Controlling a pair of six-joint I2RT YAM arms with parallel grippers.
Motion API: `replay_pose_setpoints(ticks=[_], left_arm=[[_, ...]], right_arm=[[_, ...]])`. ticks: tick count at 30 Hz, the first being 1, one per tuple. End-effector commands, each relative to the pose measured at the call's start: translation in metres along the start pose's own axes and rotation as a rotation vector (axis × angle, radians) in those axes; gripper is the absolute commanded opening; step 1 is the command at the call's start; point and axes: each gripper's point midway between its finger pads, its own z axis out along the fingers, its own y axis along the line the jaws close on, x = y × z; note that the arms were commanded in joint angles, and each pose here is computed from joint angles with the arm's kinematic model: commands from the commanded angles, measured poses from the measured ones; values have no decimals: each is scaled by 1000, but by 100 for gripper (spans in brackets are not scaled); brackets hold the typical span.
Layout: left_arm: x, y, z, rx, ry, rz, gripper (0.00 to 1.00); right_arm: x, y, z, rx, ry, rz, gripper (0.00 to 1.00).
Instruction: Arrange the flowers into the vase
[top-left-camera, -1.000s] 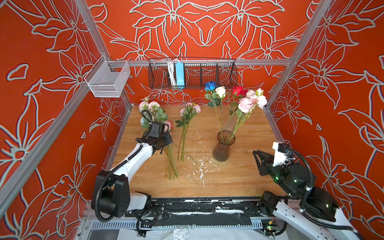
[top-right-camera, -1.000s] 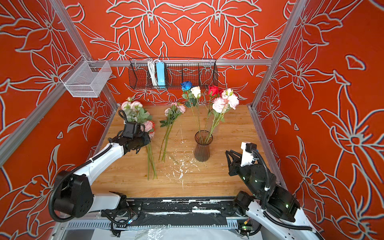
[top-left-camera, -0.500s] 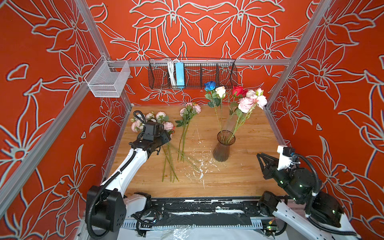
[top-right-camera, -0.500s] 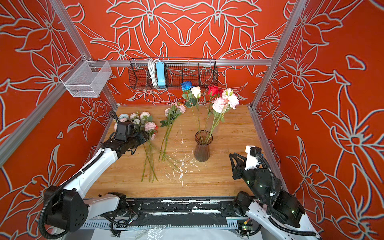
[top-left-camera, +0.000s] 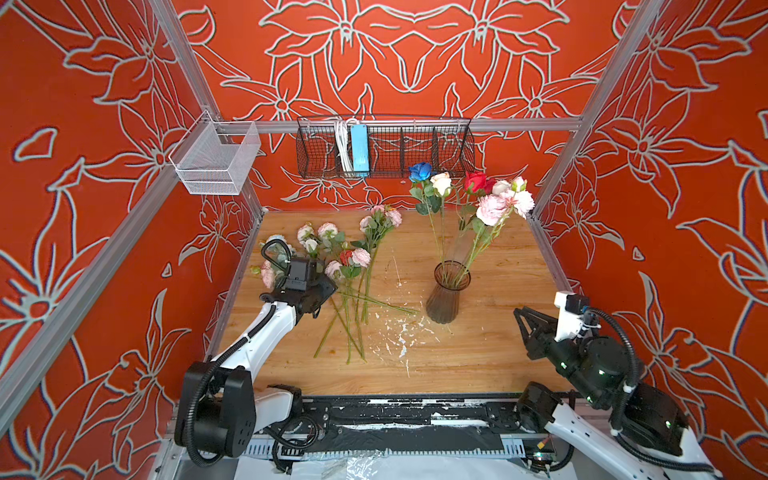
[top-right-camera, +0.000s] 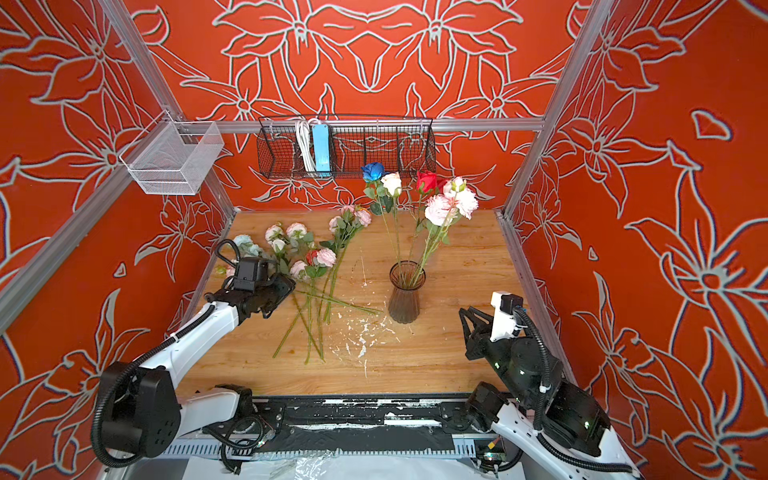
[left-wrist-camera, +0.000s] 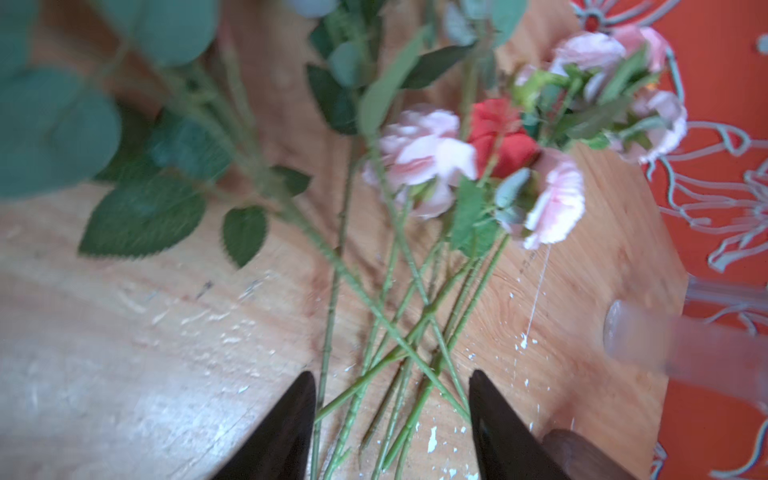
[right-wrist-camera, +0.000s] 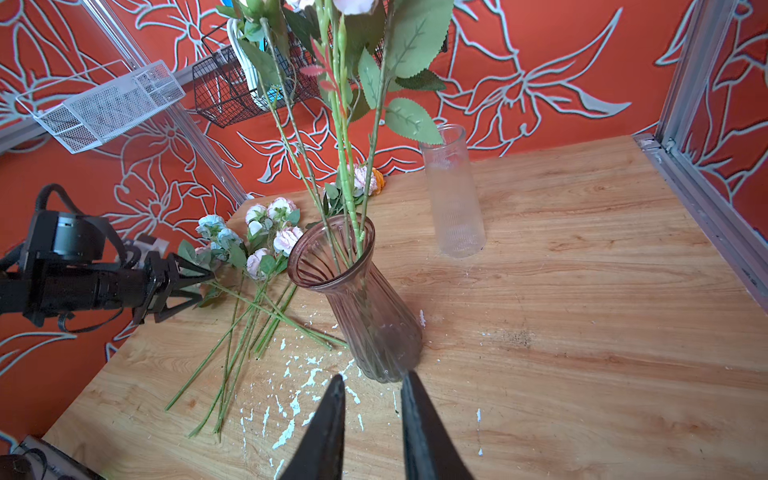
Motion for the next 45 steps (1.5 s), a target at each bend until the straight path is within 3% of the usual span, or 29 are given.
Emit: replay_pose_setpoints(ticks=[1, 9, 16, 28, 41, 45], left_arm=[[-3, -8, 0, 95, -40, -150, 59], [-26, 7, 28, 125, -113, -279, 56], [-37, 18, 59, 126, -63, -332, 35], [-62, 10, 55, 138, -106, -294, 26], [-49, 26, 73, 104, -48, -297, 28], [-51, 26, 75, 97, -52, -289, 21]], right_arm=[[-1, -3, -3, 7, -7, 22, 27], [2, -2, -2, 0, -2, 28, 27], [3, -8, -8, 12, -9, 36, 27], [2, -13, -13, 20, -20, 40, 26], [-1, -13, -15, 20, -24, 42, 26], [-2, -12, -14, 22, -26, 39, 26]])
